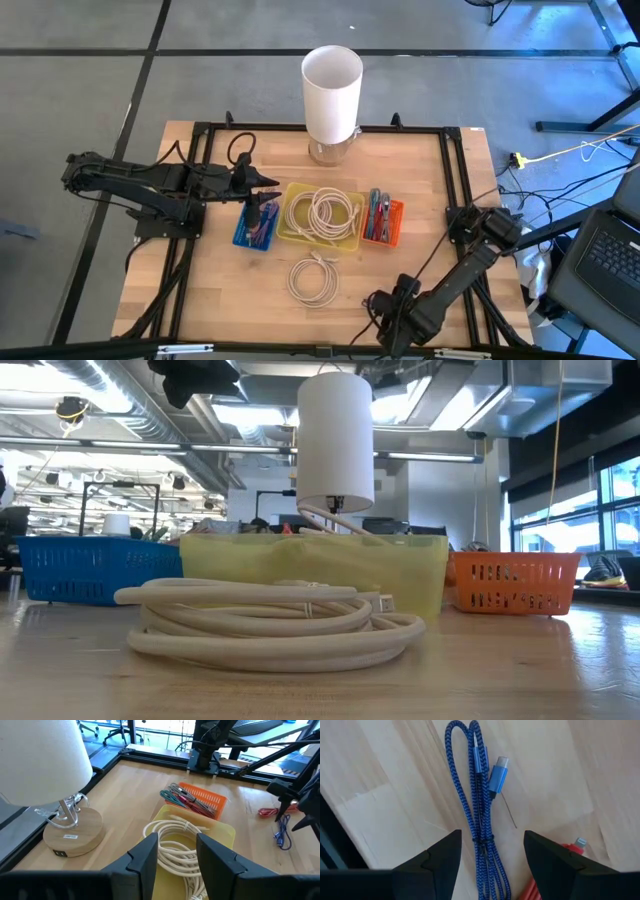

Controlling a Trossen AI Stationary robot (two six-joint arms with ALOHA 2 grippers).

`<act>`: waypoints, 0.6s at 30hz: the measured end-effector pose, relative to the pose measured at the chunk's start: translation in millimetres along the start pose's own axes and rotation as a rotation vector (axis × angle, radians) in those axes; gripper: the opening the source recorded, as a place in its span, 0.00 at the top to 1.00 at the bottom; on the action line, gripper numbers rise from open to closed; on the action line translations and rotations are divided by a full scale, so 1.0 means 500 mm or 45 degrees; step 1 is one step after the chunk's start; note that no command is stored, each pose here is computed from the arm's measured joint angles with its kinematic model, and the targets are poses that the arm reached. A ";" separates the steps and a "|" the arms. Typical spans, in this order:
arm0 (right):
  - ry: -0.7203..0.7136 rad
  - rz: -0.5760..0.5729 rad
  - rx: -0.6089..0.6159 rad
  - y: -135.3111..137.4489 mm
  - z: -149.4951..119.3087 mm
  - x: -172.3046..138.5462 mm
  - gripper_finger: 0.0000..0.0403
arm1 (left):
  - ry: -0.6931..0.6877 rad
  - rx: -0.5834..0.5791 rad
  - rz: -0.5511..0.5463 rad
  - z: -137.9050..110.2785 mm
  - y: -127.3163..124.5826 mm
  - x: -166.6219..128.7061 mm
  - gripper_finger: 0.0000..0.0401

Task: Pick & Place USB Port
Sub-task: Put the dark blue patterned USB cable into the orange bin

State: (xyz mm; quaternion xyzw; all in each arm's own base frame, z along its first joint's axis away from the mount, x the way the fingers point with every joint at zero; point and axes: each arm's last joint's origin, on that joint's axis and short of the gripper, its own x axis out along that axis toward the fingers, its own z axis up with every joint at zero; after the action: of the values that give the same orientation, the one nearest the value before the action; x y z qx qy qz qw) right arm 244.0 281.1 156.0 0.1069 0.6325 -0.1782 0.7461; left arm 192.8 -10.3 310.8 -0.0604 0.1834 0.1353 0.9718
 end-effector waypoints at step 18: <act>0.128 -0.041 -0.098 -0.002 0.018 0.033 0.96 | 0.003 0.000 -0.013 0.000 -0.001 0.000 0.68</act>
State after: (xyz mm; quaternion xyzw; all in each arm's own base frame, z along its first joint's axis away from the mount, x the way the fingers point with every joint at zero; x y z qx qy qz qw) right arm 253.9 274.4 141.7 0.0768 0.6772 -0.1600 0.7141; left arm 192.8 -10.6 310.7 -0.0617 0.1842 0.1302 0.9723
